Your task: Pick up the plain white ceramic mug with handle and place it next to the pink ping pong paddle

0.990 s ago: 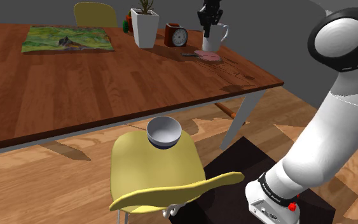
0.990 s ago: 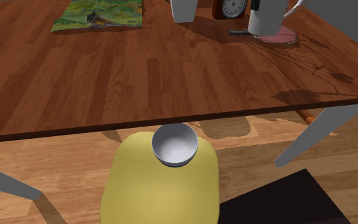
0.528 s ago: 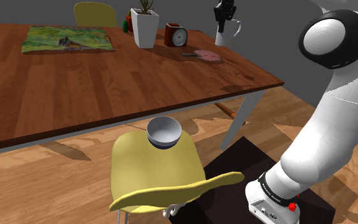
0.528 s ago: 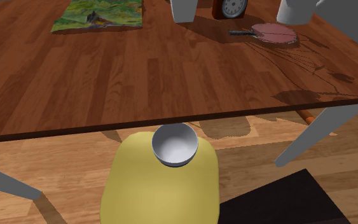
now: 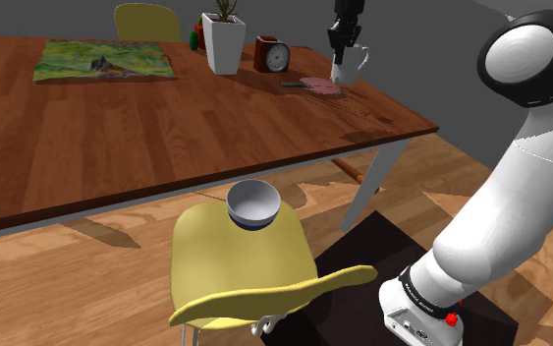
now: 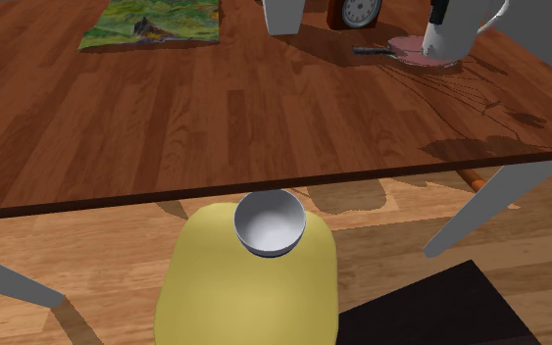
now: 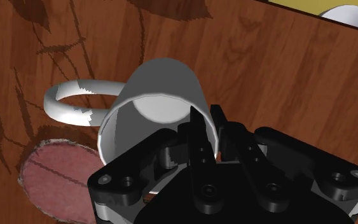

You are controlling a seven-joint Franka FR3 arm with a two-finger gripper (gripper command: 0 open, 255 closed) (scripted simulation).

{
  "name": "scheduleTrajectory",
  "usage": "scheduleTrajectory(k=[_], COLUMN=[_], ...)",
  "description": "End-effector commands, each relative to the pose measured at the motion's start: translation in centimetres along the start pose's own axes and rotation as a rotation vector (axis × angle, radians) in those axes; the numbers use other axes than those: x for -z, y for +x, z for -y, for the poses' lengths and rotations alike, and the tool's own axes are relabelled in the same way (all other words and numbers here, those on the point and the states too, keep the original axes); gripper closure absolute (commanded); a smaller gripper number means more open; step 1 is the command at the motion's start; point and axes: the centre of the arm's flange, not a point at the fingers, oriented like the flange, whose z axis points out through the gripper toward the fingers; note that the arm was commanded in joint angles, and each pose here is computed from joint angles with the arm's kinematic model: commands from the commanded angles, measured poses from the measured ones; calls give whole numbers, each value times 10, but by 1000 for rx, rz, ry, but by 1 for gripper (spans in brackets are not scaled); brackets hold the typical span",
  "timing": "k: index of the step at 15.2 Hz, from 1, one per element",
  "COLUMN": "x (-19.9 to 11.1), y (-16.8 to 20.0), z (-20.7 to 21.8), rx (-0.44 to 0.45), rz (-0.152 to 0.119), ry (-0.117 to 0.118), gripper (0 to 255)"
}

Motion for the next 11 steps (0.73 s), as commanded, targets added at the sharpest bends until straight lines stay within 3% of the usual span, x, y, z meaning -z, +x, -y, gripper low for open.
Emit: scheduleTrajectory(k=[1, 11], x=[-10, -63], y=[1, 10], z=[1, 2], rx=[0, 0], rz=[0, 0], ry=[0, 0], gripper=[255, 255])
